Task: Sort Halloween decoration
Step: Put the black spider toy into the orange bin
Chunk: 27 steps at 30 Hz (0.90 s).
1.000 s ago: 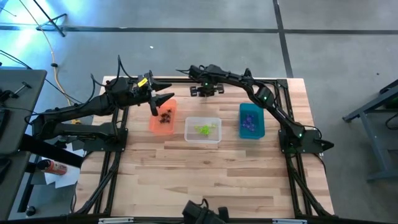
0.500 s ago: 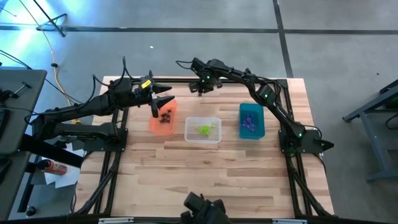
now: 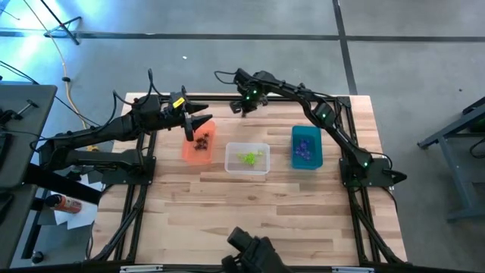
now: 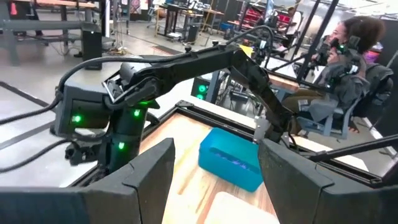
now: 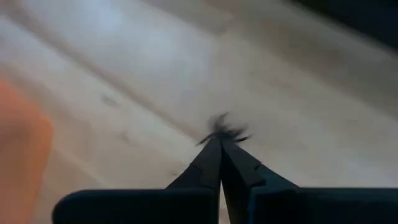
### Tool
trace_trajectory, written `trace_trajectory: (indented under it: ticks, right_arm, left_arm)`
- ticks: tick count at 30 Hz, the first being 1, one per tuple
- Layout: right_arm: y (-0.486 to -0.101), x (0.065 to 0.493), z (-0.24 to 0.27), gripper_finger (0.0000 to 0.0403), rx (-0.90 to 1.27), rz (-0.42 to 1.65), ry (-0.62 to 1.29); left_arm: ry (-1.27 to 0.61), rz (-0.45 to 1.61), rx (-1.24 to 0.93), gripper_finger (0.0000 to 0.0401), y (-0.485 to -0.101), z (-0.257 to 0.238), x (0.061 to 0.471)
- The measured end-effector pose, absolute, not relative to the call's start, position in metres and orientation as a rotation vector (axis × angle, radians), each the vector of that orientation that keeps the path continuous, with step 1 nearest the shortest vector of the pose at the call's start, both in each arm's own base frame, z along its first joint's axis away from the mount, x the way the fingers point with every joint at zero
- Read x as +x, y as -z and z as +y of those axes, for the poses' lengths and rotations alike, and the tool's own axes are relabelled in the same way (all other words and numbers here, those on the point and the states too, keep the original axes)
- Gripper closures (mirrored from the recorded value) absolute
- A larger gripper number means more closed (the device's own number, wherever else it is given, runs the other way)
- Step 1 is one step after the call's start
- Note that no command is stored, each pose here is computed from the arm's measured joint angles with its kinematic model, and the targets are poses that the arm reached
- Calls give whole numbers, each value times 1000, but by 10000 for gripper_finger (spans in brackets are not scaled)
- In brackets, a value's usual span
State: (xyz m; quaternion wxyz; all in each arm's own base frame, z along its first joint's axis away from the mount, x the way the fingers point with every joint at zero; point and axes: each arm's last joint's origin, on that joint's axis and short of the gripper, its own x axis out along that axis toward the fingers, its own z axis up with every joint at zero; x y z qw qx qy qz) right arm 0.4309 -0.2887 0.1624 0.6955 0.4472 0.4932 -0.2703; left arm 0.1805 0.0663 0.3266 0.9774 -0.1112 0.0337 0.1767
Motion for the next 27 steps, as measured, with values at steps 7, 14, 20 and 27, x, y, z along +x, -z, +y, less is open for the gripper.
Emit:
trace_trajectory:
  ticks: [7, 14, 20, 27]
  right_arm:
    - [-142, 423, -303, 399, 1048, 1125, 519]
    - [-142, 421, -301, 402, 1028, 1160, 457]
    - [-144, 413, -304, 402, 1011, 1194, 422]
    - [-177, 425, -300, 402, 1106, 1019, 348]
  left_arm:
    - [-375, 66, -225, 184, -327, 67, 180]
    - [-375, 67, -225, 184, -327, 67, 180]
    - [-375, 67, -225, 184, -327, 67, 180]
    - [-395, 65, -222, 184, -327, 67, 180]
